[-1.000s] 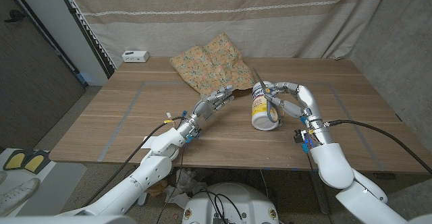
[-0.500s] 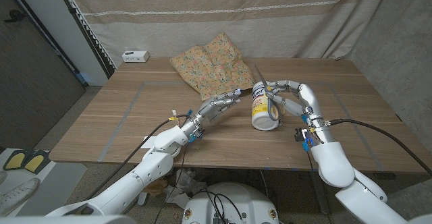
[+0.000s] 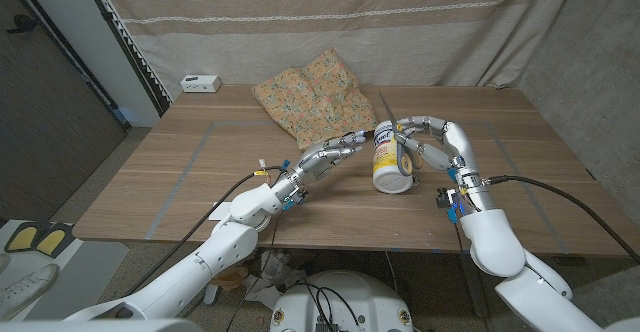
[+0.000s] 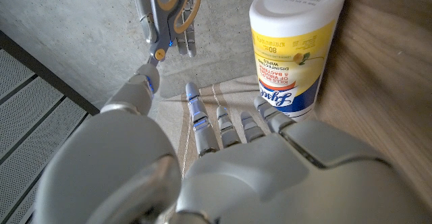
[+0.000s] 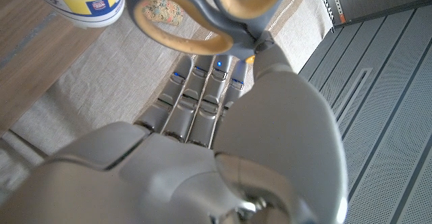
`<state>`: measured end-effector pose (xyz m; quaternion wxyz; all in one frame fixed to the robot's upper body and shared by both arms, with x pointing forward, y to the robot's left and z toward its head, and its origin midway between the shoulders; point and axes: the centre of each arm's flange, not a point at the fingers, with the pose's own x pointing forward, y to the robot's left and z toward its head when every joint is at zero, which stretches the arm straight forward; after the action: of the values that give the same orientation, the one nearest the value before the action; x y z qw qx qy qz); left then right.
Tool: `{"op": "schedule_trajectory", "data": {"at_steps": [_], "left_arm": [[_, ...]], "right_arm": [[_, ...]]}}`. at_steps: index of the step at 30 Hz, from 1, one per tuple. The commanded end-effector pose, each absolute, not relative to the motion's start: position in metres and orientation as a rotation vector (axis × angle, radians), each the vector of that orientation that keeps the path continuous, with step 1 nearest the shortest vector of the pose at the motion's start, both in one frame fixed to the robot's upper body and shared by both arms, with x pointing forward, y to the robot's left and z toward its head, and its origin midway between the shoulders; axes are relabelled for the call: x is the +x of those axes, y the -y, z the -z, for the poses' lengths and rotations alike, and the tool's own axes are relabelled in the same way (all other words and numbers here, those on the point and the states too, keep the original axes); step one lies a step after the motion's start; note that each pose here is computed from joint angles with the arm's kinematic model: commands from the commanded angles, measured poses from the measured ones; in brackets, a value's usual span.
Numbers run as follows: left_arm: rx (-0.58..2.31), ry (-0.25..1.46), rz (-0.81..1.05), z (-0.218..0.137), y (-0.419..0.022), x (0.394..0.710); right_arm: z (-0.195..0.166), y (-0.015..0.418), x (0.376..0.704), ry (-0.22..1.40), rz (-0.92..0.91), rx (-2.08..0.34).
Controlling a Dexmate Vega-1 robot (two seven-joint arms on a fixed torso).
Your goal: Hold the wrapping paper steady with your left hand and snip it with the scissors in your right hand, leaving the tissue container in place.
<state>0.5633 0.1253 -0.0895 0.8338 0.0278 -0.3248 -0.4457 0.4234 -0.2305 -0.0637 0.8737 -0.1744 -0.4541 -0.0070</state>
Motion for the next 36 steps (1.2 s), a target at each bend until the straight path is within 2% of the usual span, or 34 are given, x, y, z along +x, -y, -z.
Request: {"op": "schedule_trajectory", "data": {"at_steps": [1, 19, 36], "left_arm": [[0.072, 0.689, 0.939, 0.087, -0.118, 0.555], [0.121, 0.686, 0.953, 0.089, -0.108, 0.545], [0.157, 0.674, 0.973, 0.085, -0.092, 0.547]], "right_arm": [[0.06, 0.223, 0.419, 0.971, -0.009, -0.349], [0.061, 0.21, 0.422, 0.976, -0.03, -0.317], [0.063, 0.202, 0.421, 0.959, -0.051, -0.314]]}}
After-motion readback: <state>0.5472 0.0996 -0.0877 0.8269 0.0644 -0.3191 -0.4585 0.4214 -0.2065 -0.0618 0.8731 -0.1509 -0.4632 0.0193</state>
